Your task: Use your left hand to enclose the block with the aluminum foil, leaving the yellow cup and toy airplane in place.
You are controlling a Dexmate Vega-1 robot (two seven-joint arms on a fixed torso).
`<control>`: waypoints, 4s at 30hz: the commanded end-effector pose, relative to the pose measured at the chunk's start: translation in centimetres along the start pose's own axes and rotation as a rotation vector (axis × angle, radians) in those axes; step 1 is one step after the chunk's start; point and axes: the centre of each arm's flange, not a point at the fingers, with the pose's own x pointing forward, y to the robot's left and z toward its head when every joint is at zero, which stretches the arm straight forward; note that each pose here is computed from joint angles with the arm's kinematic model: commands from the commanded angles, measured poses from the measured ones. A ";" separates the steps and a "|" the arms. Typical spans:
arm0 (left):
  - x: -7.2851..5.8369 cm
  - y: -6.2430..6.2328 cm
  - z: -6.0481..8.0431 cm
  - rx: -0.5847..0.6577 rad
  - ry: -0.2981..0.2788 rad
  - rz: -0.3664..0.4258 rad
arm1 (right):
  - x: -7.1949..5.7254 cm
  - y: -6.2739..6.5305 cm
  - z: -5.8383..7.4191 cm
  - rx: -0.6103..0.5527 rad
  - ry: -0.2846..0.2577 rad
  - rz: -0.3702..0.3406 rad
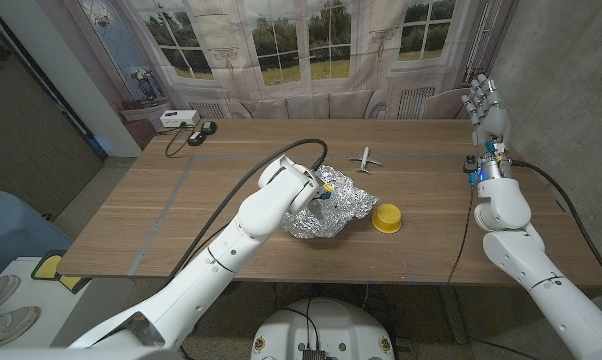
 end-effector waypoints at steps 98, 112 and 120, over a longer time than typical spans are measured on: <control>5.7 -5.0 1.8 0.049 -0.013 0.272 | 2.5 -0.7 -0.9 -0.022 -0.002 -0.026; 4.8 -3.5 1.0 0.036 -0.014 0.246 | 2.3 -1.1 -0.9 -0.022 -0.002 -0.036; 4.1 -2.1 -0.4 -0.046 -0.044 0.231 | 2.0 -1.2 -0.9 -0.020 -0.004 -0.040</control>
